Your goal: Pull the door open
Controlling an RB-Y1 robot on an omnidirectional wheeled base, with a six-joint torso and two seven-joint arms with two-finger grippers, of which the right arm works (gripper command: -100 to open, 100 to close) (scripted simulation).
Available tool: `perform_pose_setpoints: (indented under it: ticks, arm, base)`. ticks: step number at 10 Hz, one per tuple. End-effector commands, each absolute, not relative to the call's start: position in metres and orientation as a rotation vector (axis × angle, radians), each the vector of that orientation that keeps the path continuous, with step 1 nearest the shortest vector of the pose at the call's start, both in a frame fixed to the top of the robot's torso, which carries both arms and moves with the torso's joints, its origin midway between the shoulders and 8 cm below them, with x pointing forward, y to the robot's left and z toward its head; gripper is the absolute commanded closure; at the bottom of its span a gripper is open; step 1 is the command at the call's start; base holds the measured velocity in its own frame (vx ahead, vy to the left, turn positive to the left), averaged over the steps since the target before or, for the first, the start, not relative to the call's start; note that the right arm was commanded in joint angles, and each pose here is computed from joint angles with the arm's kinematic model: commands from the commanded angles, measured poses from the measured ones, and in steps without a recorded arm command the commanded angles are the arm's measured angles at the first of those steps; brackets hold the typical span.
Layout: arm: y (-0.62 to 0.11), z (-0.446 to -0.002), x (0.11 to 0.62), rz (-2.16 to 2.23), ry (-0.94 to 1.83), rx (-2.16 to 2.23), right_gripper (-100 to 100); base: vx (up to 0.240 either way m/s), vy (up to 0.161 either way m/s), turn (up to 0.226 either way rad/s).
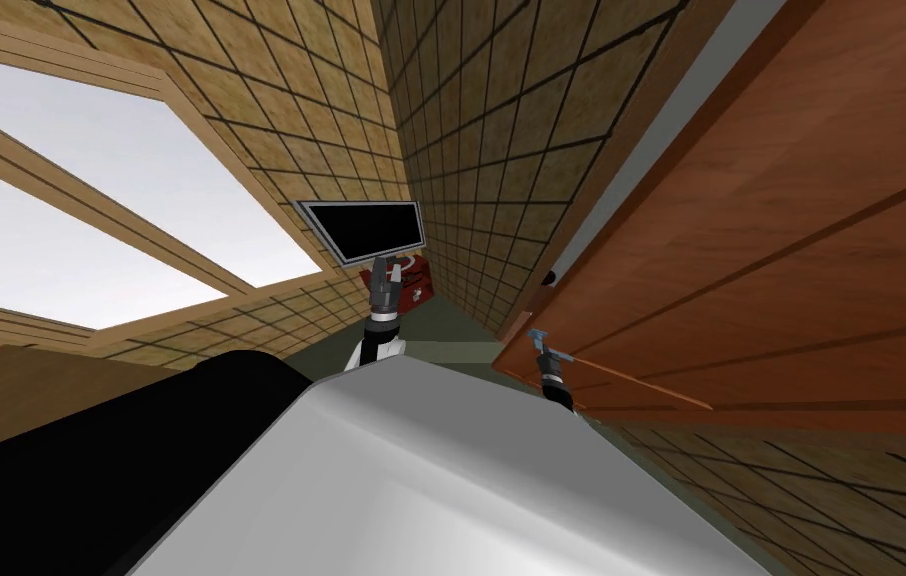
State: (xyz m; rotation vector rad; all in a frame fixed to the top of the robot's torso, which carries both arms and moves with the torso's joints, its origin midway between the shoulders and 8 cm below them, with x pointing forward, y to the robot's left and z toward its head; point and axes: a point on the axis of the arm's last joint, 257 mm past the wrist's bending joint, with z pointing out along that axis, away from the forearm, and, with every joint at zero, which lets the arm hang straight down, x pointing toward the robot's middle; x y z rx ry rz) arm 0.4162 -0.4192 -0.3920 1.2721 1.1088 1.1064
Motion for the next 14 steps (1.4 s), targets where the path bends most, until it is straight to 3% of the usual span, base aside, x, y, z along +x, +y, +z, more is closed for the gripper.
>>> perform_pose_setpoints:
  ticks: [1,14]
  arm:
    - [-0.414,-0.392,0.418,1.124,1.124,1.261,100]
    - [-0.427,-0.395,0.359,1.202,1.206,1.215,100]
  base:
    - [-0.223,-0.060,0.051]
    - [-0.188,-0.049,0.134]
